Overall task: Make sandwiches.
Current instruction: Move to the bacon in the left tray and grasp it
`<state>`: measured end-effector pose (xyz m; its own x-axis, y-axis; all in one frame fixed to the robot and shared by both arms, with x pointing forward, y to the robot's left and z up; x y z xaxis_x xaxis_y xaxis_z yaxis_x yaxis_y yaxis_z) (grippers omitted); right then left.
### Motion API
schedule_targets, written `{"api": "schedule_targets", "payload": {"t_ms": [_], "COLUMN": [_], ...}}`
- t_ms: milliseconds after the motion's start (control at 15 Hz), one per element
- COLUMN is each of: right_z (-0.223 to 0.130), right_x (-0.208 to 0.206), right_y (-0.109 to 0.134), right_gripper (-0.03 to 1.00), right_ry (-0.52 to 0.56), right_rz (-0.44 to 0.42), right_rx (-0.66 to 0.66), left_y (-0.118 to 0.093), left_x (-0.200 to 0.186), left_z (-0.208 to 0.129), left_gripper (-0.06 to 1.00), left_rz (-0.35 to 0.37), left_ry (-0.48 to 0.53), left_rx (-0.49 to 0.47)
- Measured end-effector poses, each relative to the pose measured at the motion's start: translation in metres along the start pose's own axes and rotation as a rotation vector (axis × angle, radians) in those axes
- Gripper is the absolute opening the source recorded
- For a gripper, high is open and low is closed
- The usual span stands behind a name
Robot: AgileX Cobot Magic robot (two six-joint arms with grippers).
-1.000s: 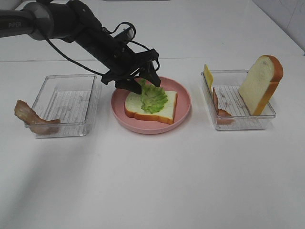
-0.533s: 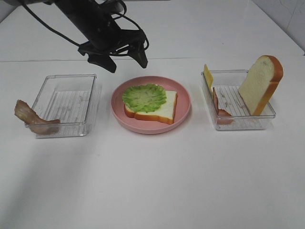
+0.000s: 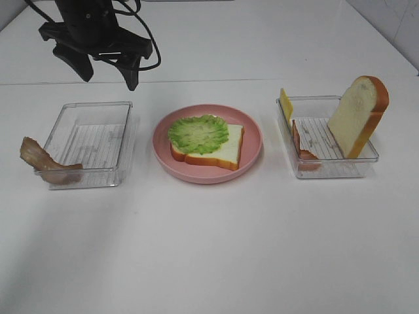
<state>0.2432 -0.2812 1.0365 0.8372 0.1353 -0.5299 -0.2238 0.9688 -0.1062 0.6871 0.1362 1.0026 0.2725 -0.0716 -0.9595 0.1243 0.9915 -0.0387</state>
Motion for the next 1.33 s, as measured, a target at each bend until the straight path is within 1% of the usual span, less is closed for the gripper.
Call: {"api": "schedule_targets", "payload": {"t_ms": [133,267,467,600,667,733,867,933,1067,1333], "right_z": [0.0,0.0,0.0,0.0,0.0,0.0,0.0,0.0,0.0,0.0], "right_x": [0.0,0.0,0.0,0.0,0.0,0.0,0.0,0.0,0.0,0.0], "right_y": [0.0,0.0,0.0,0.0,0.0,0.0,0.0,0.0,0.0,0.0], "right_gripper": [0.83,0.83,0.83,0.83,0.83,0.83,0.83,0.83,0.83,0.83], "right_ry": [0.0,0.0,0.0,0.0,0.0,0.0,0.0,0.0,0.0,0.0], "right_rz": [0.0,0.0,0.0,0.0,0.0,0.0,0.0,0.0,0.0,0.0], "right_rx": [0.0,0.0,0.0,0.0,0.0,0.0,0.0,0.0,0.0,0.0], "left_y": [0.006,0.02,0.051,0.068,0.078,0.102,0.122,0.127,0.127,0.125], "left_x": [-0.001,-0.011,-0.035,-0.045,-0.048,-0.05,-0.045,-0.037,-0.021,0.004], "left_z": [0.001,0.004,-0.002,-0.012,-0.018,-0.031,-0.043,-0.05,-0.065,-0.073], "left_gripper": [0.74,0.71,0.7,0.7,0.7,0.7,0.7,0.7,0.7,0.7], "left_rz": [0.016,0.018,0.005,0.0,0.009,0.025,0.035,0.035,0.034,0.02], "left_ry": [-0.006,-0.024,-0.038,-0.026,-0.014,0.012,0.055,0.089,0.166,0.237], "left_rx": [-0.01,-0.046,-0.15,-0.197,-0.217,-0.28,-0.339,-0.358,-0.368,-0.382]}}
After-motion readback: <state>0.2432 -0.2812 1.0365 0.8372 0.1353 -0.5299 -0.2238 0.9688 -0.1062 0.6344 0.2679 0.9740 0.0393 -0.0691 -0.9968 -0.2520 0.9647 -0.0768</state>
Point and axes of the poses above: a point on each arm's last joint axis where the gripper is mounted, x pointing out along that axis toward the gripper, y along the wrist's bending axis when the last joint is at zero, z = x × y, the point moved 2 cm from there along x, pointing out along that axis toward the gripper, and after that the axes turned 8 degrees about -x, right-handed, at the moved point
